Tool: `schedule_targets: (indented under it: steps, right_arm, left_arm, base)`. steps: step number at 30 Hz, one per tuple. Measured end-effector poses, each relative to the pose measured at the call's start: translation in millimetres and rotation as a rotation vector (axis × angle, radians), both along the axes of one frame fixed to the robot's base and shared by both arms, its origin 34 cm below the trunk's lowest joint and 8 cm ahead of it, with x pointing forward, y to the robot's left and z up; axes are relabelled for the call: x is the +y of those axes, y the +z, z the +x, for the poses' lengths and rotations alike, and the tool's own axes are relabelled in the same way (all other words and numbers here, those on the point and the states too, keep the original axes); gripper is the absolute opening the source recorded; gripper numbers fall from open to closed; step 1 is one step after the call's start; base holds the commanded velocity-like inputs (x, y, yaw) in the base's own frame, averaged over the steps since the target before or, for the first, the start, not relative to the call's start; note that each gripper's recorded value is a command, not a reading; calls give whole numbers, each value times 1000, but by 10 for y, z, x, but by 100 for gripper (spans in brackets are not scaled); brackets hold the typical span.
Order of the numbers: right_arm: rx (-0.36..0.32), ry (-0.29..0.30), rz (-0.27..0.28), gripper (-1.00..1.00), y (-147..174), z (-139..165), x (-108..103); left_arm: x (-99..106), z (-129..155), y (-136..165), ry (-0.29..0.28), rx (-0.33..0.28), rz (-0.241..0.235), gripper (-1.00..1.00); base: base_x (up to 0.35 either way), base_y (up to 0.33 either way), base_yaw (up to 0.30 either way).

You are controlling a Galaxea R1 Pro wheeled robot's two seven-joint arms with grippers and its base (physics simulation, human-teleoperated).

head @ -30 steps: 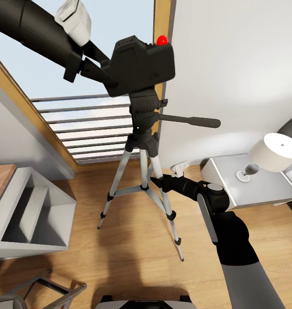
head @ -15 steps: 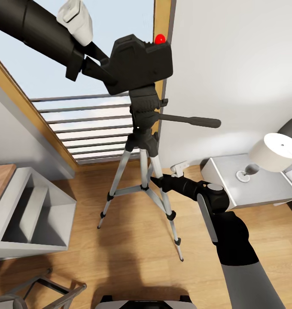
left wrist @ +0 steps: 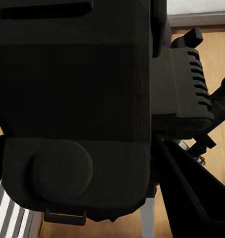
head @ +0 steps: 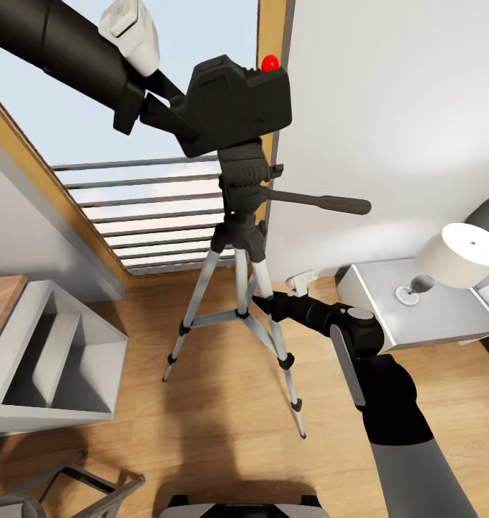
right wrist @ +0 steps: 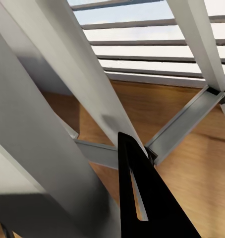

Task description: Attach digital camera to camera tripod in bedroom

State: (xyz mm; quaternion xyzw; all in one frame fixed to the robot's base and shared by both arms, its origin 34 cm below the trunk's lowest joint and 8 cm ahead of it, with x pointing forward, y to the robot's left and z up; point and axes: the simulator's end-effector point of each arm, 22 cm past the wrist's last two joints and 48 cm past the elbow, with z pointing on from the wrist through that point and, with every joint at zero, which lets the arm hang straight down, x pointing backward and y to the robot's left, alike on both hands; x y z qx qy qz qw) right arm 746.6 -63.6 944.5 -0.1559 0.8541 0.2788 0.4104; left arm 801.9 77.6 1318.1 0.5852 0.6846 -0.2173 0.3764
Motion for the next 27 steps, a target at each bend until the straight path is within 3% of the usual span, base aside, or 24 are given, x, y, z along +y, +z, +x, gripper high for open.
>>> schedule_targets:
  steps: [3, 4, 6, 27]
  right_arm:
    - [1, -4, 2, -100, 3, 5, -3]
    - [1, -5, 3, -100, 3, 6, -4]
    - [0, 16, -10, -100, -9, -18, 10]
    - [-1, 16, -11, -100, -8, -17, 9]
  left_arm:
    - [-14, 7, 5, 0, -4, 0, -100]
    - [-18, 9, 6, 0, -6, 0, 100]
    - [-43, -7, -63, -9, 7, 13, 100]
    - [-32, -6, -66, -7, 6, 15, 100]
  base:
    - [0, 0, 0]
    - [0, 0, 0]
    - [0, 0, 0]
    - [0, 0, 0]
